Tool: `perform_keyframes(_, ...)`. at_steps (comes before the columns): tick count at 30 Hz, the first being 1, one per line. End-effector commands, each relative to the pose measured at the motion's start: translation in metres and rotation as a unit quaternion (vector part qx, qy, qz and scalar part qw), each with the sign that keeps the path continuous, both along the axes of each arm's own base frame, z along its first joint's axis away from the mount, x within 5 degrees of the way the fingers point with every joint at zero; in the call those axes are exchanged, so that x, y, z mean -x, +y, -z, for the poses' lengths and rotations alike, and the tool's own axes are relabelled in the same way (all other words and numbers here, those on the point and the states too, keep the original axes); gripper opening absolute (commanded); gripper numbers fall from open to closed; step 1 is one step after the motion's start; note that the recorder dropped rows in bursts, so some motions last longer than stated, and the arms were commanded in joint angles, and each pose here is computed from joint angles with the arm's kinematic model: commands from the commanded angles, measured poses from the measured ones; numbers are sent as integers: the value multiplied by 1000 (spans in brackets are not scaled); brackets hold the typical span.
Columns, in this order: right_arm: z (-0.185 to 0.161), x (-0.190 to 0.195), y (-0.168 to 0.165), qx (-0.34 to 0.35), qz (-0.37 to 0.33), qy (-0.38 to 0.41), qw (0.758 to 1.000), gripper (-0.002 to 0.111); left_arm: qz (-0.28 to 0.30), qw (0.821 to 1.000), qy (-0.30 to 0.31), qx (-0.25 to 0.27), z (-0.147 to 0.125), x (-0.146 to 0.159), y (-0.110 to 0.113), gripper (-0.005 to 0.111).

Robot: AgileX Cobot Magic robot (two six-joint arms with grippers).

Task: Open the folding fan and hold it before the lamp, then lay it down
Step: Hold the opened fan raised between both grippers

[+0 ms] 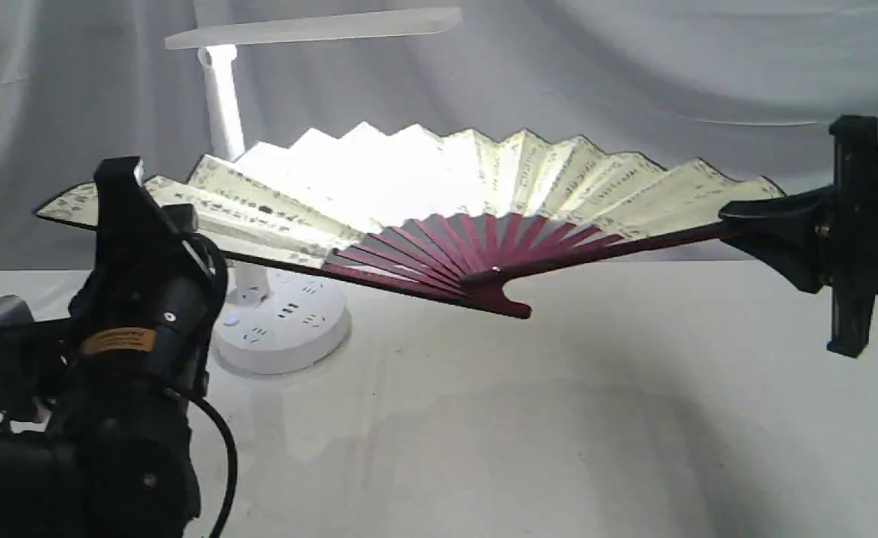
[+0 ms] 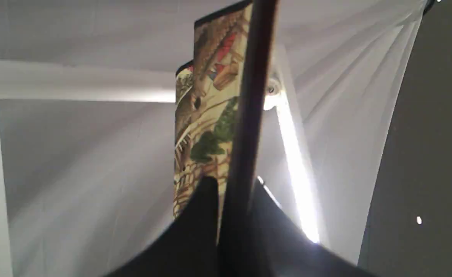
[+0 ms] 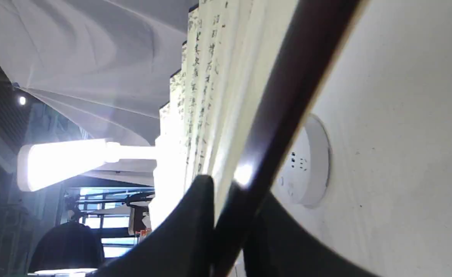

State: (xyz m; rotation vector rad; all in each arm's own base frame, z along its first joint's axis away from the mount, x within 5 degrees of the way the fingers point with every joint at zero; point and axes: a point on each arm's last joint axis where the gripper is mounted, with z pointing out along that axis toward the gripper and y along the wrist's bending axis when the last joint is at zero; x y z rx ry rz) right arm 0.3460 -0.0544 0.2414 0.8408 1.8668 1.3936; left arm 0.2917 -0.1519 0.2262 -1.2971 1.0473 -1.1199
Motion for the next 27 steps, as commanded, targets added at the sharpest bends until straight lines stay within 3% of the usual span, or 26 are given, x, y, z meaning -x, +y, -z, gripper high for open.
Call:
perform_keyframes(1, -8, -9, 7, 48, -6, -17, 999, 0, -50, 997, -47, 27, -19, 0, 17, 0)
perform_keyframes(10, -22, -23, 26, 55, -4, -21, 998, 0, -63, 996, -56, 32, -27, -1, 27, 0)
perform_keyframes(20, -28, -28, 30, 55, 5, -19, 998, 0, -98, 992, -71, 26, -40, 5, 58, 0)
perform_keyframes(27, -27, -28, 32, 56, 5, -18, 998, 0, -93, 993, -62, 27, -39, 7, 59, 0)
